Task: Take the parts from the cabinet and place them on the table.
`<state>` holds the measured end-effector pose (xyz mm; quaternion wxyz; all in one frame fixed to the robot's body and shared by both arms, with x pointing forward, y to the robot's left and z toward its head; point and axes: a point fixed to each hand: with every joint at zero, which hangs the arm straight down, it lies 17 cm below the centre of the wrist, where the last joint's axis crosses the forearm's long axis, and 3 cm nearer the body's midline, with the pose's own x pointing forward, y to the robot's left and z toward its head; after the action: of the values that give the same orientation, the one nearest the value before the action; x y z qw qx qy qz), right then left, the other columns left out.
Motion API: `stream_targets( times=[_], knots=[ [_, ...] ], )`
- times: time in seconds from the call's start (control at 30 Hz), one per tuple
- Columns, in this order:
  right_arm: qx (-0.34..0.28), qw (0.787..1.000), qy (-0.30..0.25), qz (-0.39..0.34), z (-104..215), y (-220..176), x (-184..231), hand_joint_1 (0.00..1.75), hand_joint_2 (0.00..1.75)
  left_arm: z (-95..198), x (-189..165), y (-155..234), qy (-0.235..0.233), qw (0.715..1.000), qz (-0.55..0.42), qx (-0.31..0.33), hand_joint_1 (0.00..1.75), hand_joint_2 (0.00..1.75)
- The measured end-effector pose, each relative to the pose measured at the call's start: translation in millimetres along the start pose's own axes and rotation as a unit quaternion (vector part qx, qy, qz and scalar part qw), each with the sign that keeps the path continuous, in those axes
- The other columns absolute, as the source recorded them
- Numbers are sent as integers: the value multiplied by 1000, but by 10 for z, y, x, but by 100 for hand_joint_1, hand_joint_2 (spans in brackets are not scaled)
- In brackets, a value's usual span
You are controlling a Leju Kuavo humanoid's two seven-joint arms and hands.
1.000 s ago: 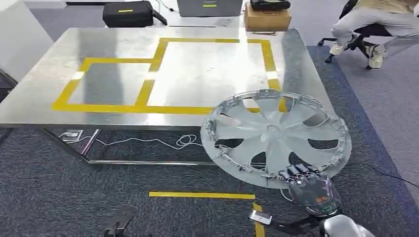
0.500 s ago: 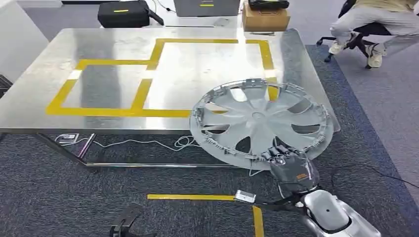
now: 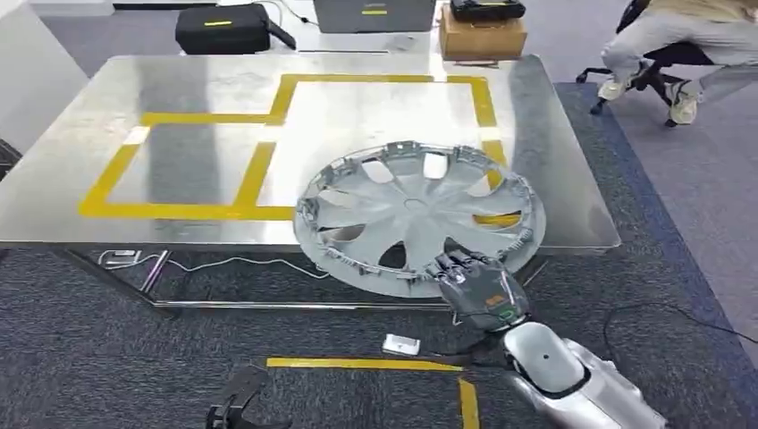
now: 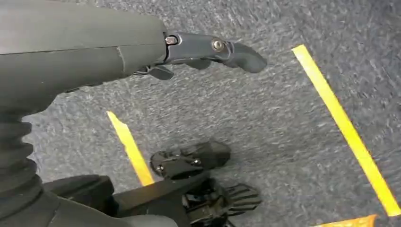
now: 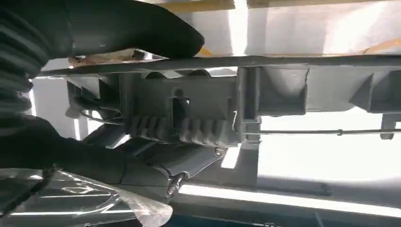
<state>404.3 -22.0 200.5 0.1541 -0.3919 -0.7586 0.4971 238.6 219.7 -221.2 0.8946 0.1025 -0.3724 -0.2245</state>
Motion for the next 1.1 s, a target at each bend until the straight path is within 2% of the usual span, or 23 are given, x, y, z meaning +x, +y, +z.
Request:
stream_targets(
  times=[0.37, 1.1],
  knots=[
    [11, 1000, -17, -8, -31, 90, 180, 143, 175, 0, 2, -2, -2, 1000, -4, -1, 0, 175],
    [22, 1000, -20, -4, -58, 175, 193, 143, 175, -11, 38, -2, -4, 1000, -5, -1, 0, 175]
  ],
)
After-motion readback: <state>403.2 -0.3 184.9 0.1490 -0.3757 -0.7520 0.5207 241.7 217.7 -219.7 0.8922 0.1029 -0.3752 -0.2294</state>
